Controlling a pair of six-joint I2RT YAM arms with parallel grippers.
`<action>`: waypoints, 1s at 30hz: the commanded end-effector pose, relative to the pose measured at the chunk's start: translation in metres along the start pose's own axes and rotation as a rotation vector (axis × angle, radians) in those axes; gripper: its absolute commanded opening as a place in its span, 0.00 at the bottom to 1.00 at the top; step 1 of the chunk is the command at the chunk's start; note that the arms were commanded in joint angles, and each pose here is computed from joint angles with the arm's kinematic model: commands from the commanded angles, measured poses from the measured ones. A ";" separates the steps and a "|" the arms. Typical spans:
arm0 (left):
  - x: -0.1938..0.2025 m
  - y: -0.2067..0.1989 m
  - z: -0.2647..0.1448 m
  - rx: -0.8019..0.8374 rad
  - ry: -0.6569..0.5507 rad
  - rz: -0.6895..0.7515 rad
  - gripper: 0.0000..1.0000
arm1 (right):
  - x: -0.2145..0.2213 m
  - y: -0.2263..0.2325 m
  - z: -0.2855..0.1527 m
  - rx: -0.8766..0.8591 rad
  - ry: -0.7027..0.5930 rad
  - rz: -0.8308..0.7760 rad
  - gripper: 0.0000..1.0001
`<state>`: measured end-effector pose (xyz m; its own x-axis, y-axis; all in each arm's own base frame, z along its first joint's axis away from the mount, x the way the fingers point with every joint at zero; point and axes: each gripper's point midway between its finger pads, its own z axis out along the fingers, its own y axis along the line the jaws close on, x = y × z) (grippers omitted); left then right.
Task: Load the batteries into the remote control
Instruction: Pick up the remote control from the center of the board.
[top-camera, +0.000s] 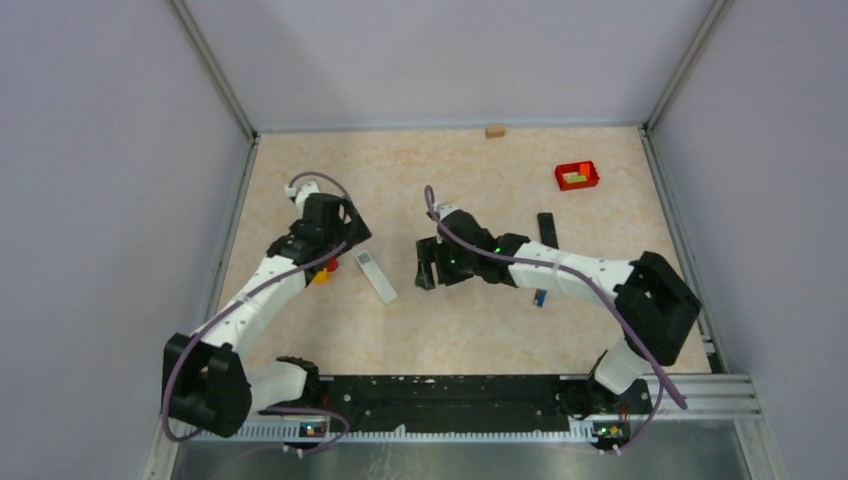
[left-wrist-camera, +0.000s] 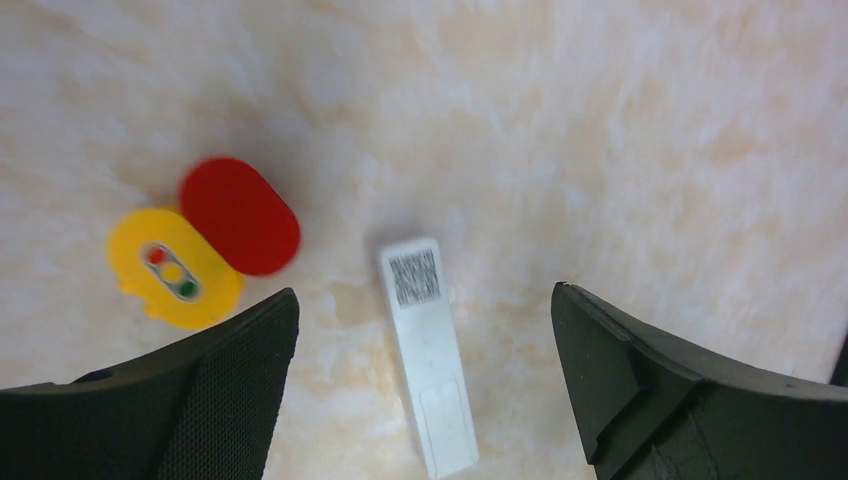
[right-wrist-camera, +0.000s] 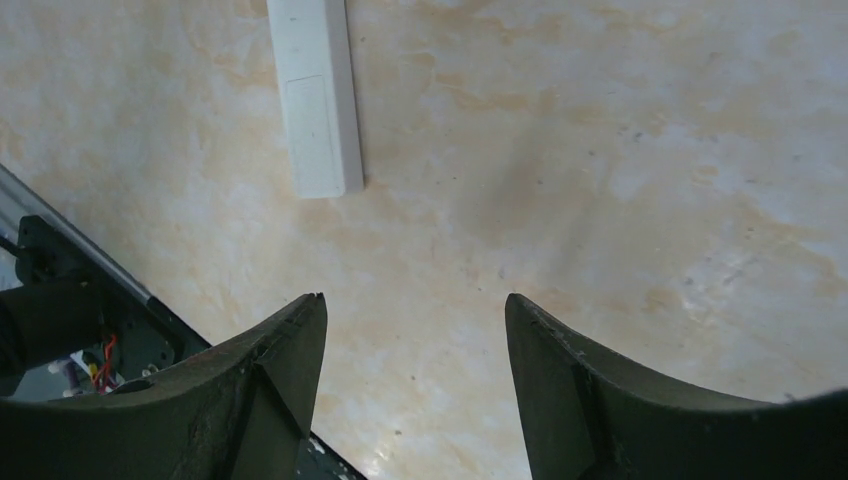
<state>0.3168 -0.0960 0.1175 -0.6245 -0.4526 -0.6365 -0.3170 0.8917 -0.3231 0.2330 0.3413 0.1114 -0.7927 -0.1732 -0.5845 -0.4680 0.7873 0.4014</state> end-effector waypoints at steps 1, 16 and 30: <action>-0.080 0.015 -0.021 -0.005 -0.230 -0.142 0.99 | -0.029 0.027 0.026 0.097 -0.146 0.053 0.67; -0.124 0.045 -0.026 -0.036 -0.279 -0.283 0.99 | -0.004 0.077 0.111 0.160 -0.061 -0.156 0.66; -0.110 0.057 -0.016 -0.036 -0.237 -0.315 0.99 | 0.013 0.057 0.137 0.279 -0.002 -0.252 0.44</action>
<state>0.3531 -0.0016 0.1792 -0.3381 -0.6717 -0.6591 -0.4933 0.7230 -0.4837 0.2463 0.4613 0.0301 -0.6964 -0.3470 -0.6281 -0.5139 0.8521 0.0990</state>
